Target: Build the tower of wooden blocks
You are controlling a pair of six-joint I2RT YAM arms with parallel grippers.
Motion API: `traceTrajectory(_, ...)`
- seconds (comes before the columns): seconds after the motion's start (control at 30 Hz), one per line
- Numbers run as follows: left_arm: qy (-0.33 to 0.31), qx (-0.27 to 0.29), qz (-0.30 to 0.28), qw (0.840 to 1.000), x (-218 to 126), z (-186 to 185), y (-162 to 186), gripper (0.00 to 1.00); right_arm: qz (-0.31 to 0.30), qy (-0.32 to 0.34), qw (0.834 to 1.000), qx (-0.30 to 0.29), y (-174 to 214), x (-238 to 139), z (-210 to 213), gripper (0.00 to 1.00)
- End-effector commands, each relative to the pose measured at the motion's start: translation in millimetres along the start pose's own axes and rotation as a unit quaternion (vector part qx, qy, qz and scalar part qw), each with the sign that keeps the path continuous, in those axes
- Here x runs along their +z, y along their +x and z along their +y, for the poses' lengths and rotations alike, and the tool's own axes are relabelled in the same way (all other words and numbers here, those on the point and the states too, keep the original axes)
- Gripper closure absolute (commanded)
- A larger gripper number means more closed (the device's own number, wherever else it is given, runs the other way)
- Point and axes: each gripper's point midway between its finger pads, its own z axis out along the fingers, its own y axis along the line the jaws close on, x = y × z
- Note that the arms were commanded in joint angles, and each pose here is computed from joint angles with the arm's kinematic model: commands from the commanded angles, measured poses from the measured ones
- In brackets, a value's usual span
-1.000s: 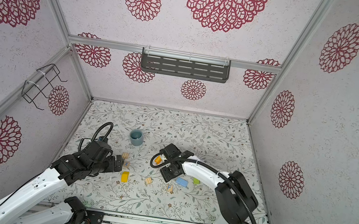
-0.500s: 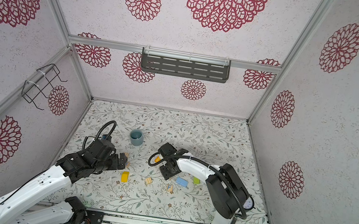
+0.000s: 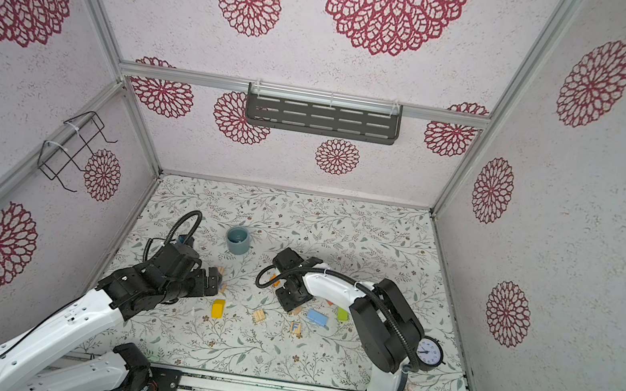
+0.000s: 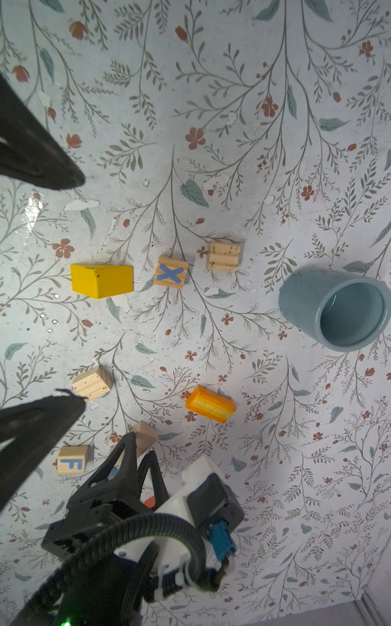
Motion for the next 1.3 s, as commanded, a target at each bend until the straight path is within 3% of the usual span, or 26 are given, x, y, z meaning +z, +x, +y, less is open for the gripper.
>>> traceTrajectory(0.0,0.001,-0.012,-0.011,1.0,-3,0,-2,0.03,0.001,0.01,1.0,-0.004,-3,-4,-2,0.57)
traceTrajectory(0.37,-0.039,-0.02,0.017,0.999,-2,7,-1,0.03,0.009,0.008,1.0,0.002,-1,-2,0,0.71)
traceTrajectory(0.6,-0.046,-0.009,0.021,0.999,-5,2,-9,0.03,-0.014,0.019,0.999,0.028,-9,-18,-5,0.72)
traceTrajectory(1.0,-0.038,-0.009,0.012,0.999,-20,-2,-18,0.03,-0.053,0.024,0.989,0.135,-27,-44,-30,0.75)
traceTrajectory(1.27,-0.056,0.026,0.014,0.998,-18,-7,-31,0.03,-0.056,0.029,0.974,0.215,-33,-45,-73,0.77)
